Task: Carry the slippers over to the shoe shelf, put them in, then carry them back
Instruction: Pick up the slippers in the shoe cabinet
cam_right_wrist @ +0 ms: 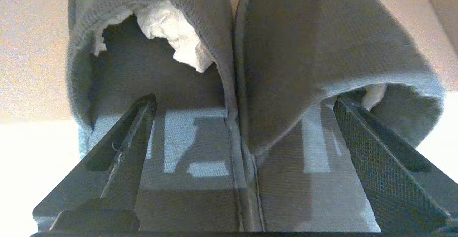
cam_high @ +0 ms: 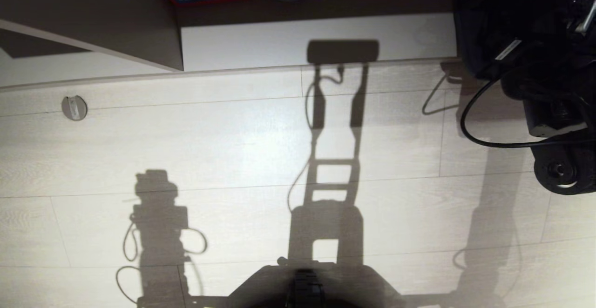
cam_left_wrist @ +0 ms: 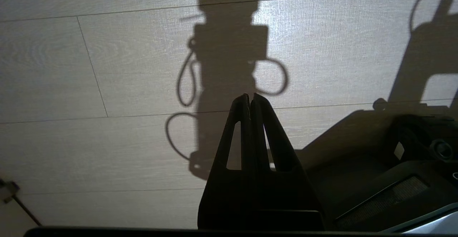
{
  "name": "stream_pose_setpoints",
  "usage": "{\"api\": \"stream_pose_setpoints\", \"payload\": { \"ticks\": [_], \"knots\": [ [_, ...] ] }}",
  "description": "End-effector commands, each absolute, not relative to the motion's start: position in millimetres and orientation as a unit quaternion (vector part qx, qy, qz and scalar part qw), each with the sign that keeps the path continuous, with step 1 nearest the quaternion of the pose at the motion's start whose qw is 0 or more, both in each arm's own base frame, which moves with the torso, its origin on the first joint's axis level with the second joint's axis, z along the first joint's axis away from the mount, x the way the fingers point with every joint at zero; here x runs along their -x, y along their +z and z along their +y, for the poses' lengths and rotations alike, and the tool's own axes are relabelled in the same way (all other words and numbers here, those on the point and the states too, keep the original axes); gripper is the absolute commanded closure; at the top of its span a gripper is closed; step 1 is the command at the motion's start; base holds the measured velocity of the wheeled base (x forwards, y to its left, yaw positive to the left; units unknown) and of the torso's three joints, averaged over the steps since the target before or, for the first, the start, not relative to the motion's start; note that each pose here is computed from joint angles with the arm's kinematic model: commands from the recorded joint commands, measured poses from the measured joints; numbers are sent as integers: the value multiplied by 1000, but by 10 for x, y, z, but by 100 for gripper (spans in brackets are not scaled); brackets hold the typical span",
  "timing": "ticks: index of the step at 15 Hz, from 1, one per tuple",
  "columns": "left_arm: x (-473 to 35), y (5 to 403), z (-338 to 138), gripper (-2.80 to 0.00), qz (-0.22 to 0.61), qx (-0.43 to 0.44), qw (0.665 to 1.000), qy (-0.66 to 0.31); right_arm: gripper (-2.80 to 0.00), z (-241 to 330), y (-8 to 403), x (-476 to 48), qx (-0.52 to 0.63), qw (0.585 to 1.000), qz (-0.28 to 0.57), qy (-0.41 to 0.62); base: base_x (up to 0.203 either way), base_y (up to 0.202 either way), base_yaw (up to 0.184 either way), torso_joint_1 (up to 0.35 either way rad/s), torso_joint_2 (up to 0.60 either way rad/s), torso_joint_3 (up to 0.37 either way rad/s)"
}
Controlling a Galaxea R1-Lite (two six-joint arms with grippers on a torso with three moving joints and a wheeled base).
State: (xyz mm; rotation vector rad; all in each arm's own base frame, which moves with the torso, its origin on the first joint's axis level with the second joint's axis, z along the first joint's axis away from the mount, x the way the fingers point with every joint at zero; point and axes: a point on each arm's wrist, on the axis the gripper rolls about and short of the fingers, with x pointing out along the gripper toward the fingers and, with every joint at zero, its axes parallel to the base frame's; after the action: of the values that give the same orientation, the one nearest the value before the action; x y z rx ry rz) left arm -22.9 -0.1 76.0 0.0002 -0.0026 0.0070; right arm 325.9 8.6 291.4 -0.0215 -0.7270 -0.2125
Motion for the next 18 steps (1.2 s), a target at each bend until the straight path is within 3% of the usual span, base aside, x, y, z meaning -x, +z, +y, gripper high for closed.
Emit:
{"api": "stream_pose_setpoints", "payload": {
  "ticks": [1,18],
  "knots": [
    [229,761,-1,0,-2,0,1000,4,-280,89,2912,-3316,10,927,-360,-104,0,0,0,0,0,0],
    [229,762,-1,0,-2,0,1000,4,-280,14,3029,-3639,20,908,-401,-117,0,0,0,0,0,0]
  ]
}}
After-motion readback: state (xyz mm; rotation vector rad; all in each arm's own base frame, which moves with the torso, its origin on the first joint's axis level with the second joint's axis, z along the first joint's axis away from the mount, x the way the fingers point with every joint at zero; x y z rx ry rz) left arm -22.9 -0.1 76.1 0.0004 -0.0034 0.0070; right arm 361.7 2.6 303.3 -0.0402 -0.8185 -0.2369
